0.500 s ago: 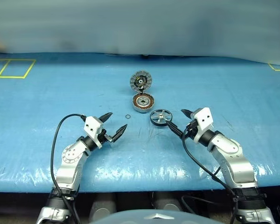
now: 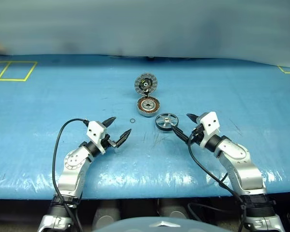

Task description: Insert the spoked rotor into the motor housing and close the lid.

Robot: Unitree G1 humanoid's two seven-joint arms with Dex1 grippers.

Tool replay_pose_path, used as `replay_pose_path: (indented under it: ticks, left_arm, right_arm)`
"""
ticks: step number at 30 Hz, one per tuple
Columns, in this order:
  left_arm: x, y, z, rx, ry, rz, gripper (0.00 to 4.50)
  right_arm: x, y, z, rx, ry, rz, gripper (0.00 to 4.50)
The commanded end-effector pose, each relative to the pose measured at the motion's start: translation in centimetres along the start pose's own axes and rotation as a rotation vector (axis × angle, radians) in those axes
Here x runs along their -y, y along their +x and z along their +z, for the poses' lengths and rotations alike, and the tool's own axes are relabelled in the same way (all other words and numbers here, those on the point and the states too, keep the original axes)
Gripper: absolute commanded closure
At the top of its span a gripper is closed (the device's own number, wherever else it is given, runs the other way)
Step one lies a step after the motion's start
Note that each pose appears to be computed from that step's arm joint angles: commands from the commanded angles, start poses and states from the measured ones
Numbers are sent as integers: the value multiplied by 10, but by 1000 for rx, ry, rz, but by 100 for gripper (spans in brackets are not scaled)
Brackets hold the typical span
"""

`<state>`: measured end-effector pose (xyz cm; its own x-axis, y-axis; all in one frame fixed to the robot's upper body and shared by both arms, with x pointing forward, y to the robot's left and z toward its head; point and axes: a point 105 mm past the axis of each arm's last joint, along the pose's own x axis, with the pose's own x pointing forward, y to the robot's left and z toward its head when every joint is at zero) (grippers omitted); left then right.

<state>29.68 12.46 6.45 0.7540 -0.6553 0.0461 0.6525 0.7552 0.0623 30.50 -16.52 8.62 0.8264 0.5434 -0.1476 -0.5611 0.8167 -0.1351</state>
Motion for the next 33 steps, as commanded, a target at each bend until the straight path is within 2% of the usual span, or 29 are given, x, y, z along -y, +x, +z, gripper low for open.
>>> replay_pose_path:
  ticks: [1, 16, 22, 29, 33]
  left_arm:
    - [3, 2, 11, 39, 19, -13, 0]
    - [3, 3, 11, 38, 17, -14, 0]
    - [2, 3, 10, 38, 17, -11, 0]
    - [3, 3, 9, 29, 27, -12, 0]
    - [2, 4, 9, 27, 35, -12, 0]
  right_arm:
    - [1, 0, 9, 23, -20, -2, 3]
    - [0, 0, 8, 22, -18, 3, 3]
    - [-4, 3, 14, 9, -72, 48, 3]
    - [-7, 9, 20, -87, -243, 147, 3]
    - [-15, 15, 27, -191, -419, 301, 3]
